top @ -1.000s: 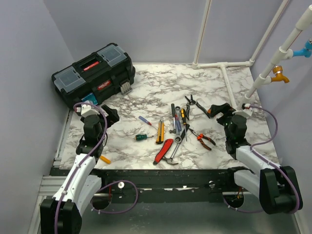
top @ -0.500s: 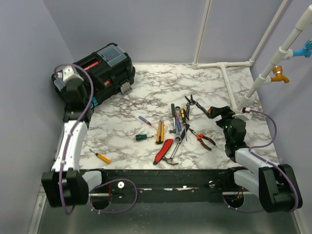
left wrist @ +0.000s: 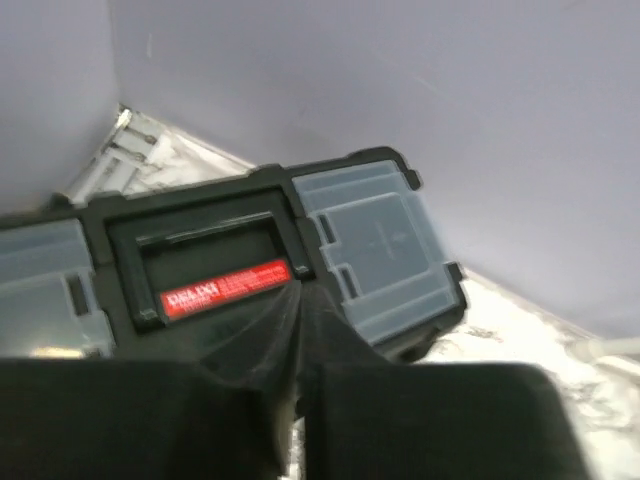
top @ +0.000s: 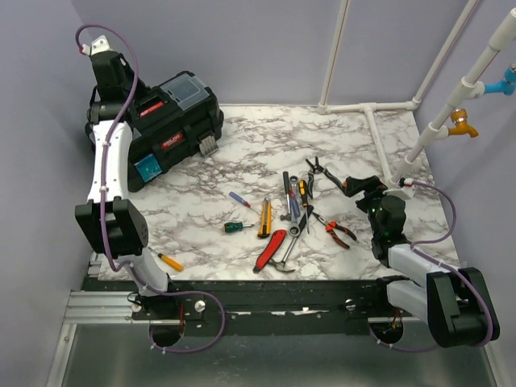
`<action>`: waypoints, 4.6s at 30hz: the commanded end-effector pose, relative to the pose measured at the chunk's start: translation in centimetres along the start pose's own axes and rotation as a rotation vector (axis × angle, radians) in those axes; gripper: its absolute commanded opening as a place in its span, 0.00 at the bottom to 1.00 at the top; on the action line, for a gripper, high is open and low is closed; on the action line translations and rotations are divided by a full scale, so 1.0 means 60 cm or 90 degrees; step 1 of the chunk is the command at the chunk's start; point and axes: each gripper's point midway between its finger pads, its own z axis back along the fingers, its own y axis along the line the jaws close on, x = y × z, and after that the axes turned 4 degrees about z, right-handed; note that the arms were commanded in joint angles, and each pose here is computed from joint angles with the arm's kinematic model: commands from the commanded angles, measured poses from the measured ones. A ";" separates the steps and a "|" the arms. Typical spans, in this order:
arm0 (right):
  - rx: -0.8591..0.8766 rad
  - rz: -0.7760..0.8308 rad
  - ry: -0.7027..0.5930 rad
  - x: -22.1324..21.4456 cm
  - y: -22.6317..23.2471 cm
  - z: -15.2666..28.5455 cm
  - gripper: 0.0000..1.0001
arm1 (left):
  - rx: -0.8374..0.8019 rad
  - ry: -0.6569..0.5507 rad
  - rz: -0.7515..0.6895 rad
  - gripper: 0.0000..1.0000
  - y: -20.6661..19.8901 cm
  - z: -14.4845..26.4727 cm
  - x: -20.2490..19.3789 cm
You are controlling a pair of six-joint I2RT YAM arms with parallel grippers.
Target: Pack the tool kit
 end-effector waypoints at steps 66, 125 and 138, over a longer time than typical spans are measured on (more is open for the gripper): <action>0.059 0.016 0.064 -0.018 0.038 -0.013 1.00 | -0.114 0.377 0.053 0.29 -0.150 0.066 -0.261; 0.271 -0.004 0.440 -0.248 0.423 -0.003 0.98 | -0.061 0.128 -0.048 0.99 0.043 0.306 -0.196; 0.335 -0.176 0.531 -0.336 0.490 0.110 1.00 | 0.015 0.139 0.082 0.99 0.102 0.317 -0.273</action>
